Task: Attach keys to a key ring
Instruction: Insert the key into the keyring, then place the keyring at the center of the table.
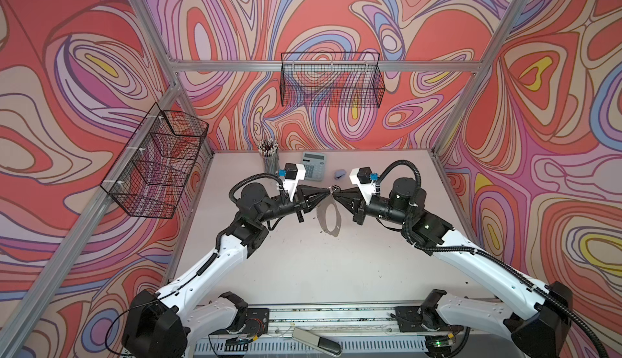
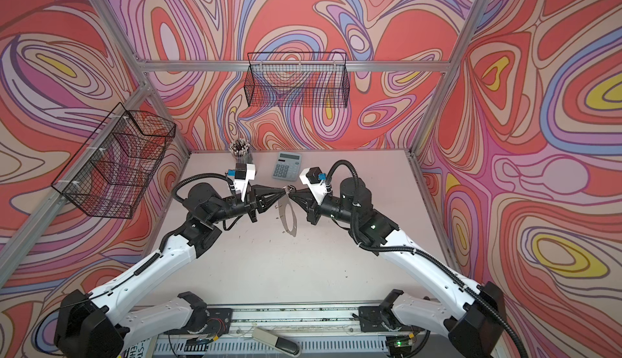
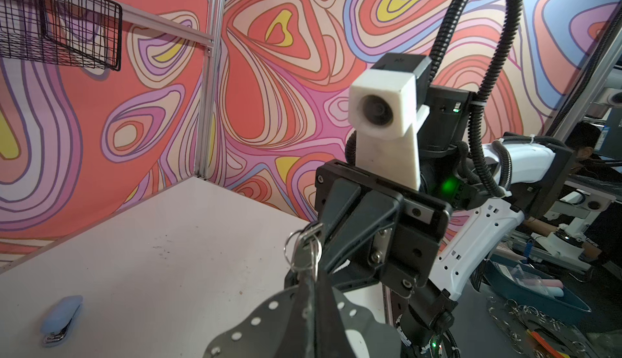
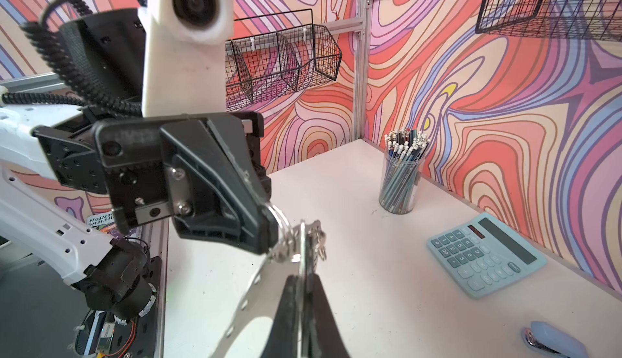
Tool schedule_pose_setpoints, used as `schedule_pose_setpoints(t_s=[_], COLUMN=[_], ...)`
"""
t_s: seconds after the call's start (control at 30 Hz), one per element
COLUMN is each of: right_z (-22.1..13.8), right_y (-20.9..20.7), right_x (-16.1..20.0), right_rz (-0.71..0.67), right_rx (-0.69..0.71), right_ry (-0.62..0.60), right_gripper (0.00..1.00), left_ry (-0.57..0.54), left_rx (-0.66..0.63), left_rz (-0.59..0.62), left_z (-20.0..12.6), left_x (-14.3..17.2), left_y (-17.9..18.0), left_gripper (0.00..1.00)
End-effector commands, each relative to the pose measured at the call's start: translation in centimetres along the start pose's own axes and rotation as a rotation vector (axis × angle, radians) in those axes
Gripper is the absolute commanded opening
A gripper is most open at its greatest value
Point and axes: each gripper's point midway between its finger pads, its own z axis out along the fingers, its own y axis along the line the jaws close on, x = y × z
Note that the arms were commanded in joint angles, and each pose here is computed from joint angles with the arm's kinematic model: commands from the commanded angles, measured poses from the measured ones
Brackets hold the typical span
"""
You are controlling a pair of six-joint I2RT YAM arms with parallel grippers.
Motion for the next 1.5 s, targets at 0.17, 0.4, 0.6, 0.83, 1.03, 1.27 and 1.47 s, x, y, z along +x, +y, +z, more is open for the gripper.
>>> schedule_pose_setpoints(t_s=[0.17,0.4,0.6,0.83,1.03,1.27,1.47], right_z=[-0.7,-0.9,0.2,4.5,9.1,14.4,17.3], right_y=[-1.5,-3.0,-5.1,-6.8,-8.8,-11.6,-13.2], right_x=[-1.3,-0.9,2.1,5.5,7.5,8.7,11.2], right_rz=[-0.068,-0.072,-0.033,0.018,0.021,-0.041,-0.079], right_rx=[0.110,0.190,0.272,0.255,0.247,0.259,0.269], right_ry=[0.024,0.073,0.187,0.220,0.204,0.179,0.183], right_gripper=[0.00,0.00,0.00,0.00,0.00,0.00,0.00], left_ry=[0.047,0.068,0.039,-0.098,-0.173,-0.210,-0.214], left_rx=[-0.012,-0.083,-0.264,-0.507,-0.657,-0.715,-0.732], left_rz=[0.032,0.032,0.059,0.132,0.188,0.205,0.207], left_z=[0.0,-0.2,-1.7,-6.3,-10.1,-11.8,-11.8], left_x=[0.1,0.8,0.0,-2.6,-3.9,-3.9,-3.8], left_y=[0.0,1.2,3.1,3.6,3.3,3.2,3.6], left_gripper=[0.00,0.39,0.58,0.69,0.73,0.75,0.76])
